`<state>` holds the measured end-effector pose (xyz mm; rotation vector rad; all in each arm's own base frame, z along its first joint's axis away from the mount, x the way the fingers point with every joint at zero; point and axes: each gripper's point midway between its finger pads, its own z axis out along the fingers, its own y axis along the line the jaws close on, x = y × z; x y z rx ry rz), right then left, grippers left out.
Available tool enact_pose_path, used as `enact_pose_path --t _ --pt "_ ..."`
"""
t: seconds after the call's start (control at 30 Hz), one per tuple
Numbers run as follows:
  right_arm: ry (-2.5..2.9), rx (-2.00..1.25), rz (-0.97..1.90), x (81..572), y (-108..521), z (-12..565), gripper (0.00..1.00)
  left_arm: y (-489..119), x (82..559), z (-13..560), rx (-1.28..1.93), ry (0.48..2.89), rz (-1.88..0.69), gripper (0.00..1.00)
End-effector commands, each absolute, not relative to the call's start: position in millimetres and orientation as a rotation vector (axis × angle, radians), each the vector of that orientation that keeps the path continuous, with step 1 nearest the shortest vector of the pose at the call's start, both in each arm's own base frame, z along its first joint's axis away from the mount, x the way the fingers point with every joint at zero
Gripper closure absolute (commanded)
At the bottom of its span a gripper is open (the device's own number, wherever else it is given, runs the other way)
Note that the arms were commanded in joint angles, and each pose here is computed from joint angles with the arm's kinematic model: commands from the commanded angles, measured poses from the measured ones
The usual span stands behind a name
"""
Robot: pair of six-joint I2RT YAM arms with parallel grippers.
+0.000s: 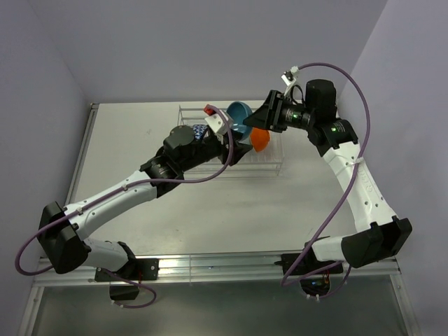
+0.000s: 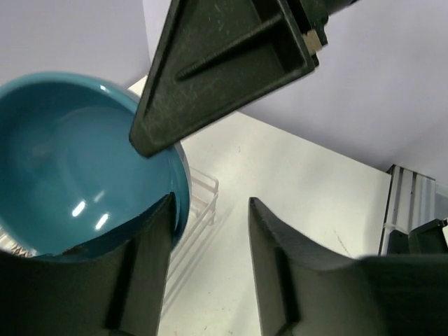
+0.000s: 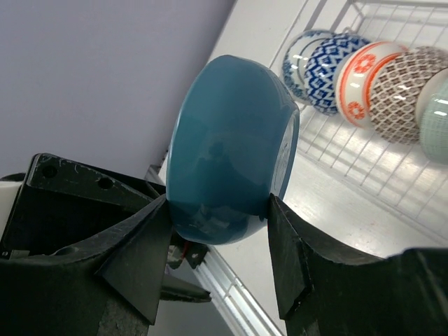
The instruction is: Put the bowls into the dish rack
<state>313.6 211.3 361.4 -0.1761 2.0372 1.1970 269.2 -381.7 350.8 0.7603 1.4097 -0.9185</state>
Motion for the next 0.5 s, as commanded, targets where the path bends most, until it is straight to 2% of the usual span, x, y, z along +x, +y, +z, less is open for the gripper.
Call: enact_pose_path --t 0.0,0.2,0.47 --pt "1.939 -0.192 1.077 331.3 197.5 386.1 1.00 -370.6 256.4 368.3 0.752 1.382 -0.931 0.45" --pt "1.975 -0.143 0.932 354.6 173.1 365.1 1.00 -352.1 252.4 377.2 0.705 1.431 -0.960 0.30" --pt "2.028 -0.067 0.721 387.5 143.5 337.0 1.00 -322.3 259.3 384.2 0.632 1.521 -0.983 0.17"
